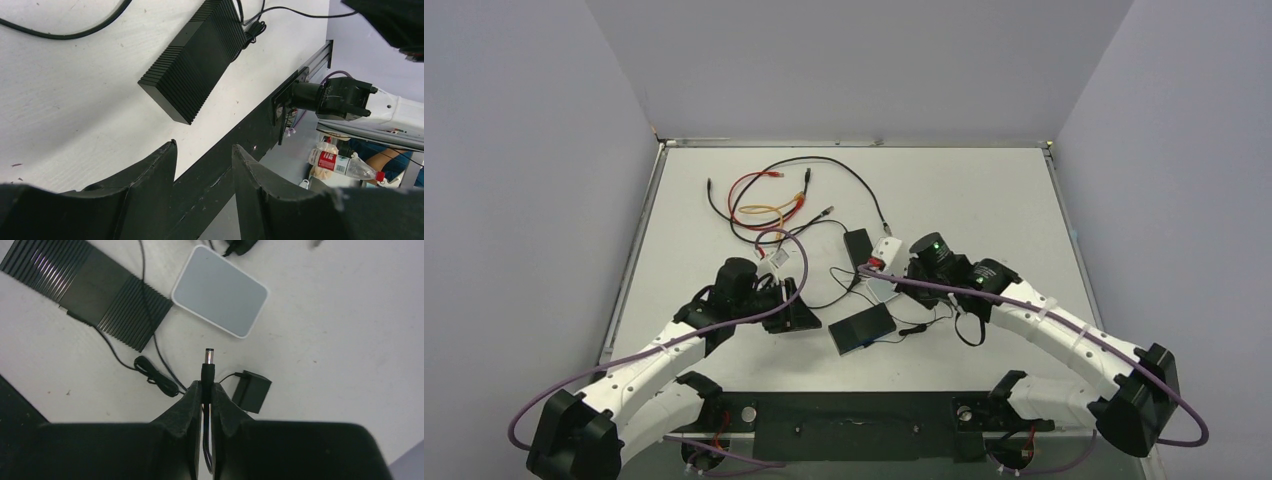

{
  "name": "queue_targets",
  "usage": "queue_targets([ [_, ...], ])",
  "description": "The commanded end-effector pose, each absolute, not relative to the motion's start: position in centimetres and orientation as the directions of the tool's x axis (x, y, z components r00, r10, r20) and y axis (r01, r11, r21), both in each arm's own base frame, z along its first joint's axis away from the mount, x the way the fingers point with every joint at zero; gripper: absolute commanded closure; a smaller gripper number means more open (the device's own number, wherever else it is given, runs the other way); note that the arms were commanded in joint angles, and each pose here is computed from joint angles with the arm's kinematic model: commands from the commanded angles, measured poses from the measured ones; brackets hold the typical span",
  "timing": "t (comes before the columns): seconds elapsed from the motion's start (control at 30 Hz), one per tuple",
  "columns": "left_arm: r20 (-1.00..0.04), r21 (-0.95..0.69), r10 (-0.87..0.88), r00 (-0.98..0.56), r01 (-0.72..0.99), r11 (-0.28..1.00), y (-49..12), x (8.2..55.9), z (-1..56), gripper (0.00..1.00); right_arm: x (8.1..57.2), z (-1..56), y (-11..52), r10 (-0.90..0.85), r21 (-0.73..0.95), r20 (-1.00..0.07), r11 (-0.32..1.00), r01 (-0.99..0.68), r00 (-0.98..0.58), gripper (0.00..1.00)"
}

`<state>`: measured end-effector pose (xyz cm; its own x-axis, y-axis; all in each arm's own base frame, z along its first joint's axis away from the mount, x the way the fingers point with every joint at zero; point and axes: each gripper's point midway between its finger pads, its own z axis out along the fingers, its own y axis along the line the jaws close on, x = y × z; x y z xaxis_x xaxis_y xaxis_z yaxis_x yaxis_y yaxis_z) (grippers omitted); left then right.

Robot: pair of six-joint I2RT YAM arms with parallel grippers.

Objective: Insert the plug into the switch port
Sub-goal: Insert the power into the switch port.

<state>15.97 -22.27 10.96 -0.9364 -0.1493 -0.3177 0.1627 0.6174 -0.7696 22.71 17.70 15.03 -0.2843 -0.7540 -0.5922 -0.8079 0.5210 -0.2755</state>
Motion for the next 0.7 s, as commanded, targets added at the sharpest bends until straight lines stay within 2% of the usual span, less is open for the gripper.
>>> queue_targets([
  [0.0, -0.315, -0.779, -0.140, -0.939, 0.171, 0.603, -22.6, 15.8, 10.7, 0.59, 20.1, 13.1, 20.0, -0.817, -0.169, -0.531, 0.361, -0.917, -0.224, 1.00],
  [0.23, -0.285, -0.766, -0.144, -0.948, 0.134, 0.629, -22.1, 15.4, 9.4, 0.60, 17.0, 11.5, 23.1, -0.838, -0.070, -0.527, 0.213, -0.975, -0.145, 1.00],
  [0.5, -0.287, -0.766, -0.149, -0.946, 0.133, 0.629, -22.2, 15.5, 9.5, 0.60, 18.5, 10.5, 26.7, -0.795, -0.051, -0.587, 0.224, -0.973, -0.152, 1.00],
  [0.67, -0.286, -0.766, -0.154, -0.946, 0.129, 0.630, -22.1, 15.5, 9.5, 0.60, 19.8, 8.6, 27.1, -0.819, -0.051, -0.544, 0.249, -0.967, -0.182, 1.00],
])
